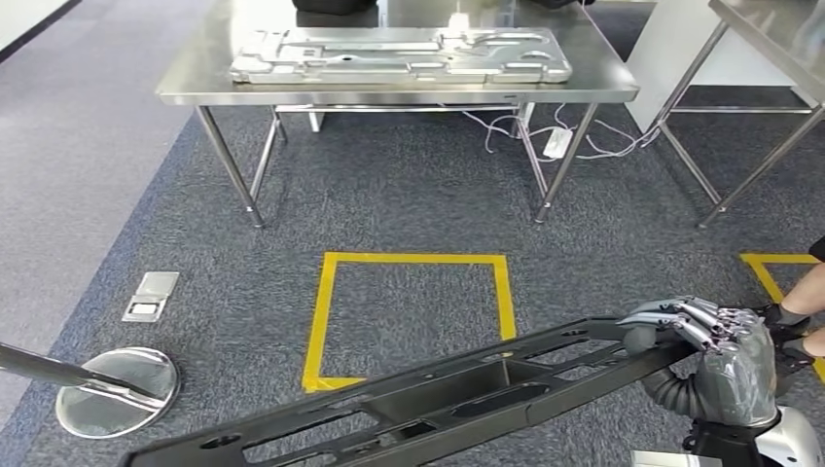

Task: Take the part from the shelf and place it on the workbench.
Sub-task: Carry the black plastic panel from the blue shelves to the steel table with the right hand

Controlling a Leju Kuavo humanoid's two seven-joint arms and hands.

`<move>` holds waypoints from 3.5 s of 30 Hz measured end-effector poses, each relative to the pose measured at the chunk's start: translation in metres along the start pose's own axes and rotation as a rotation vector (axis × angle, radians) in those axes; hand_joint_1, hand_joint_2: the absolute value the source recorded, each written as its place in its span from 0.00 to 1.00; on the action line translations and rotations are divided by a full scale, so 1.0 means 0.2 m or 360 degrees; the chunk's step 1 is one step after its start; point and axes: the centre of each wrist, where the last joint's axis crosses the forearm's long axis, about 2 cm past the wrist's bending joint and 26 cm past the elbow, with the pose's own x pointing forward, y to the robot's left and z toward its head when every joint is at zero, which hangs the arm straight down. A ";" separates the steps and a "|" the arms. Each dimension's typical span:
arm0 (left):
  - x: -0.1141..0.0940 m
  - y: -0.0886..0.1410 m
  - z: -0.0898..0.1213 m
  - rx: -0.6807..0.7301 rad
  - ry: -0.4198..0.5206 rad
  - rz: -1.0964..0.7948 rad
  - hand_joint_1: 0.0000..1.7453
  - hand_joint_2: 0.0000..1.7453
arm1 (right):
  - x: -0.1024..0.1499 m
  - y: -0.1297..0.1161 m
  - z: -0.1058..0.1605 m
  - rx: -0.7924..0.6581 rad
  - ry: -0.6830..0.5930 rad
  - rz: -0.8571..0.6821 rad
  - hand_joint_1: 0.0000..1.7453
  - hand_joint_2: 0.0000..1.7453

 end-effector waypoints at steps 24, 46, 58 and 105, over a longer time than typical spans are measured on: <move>0.02 0.03 -0.01 0.0016 -0.0022 -0.0013 0.00 1.00 | -0.01 0.02 0.01 -0.0010 -0.0015 -0.0008 1.00 1.00; 0.05 0.05 -0.02 0.0041 -0.0033 -0.0032 0.00 1.00 | 0.01 0.04 0.03 -0.0031 0.0000 0.0009 1.00 1.00; 0.06 0.05 -0.03 0.0035 -0.0030 -0.0036 0.00 1.00 | 0.00 0.03 0.03 -0.0010 0.0030 -0.0003 1.00 1.00; 0.01 0.06 -0.01 0.0018 0.0038 -0.0099 0.00 1.00 | 0.04 0.00 0.08 0.0005 0.0105 0.0068 1.00 1.00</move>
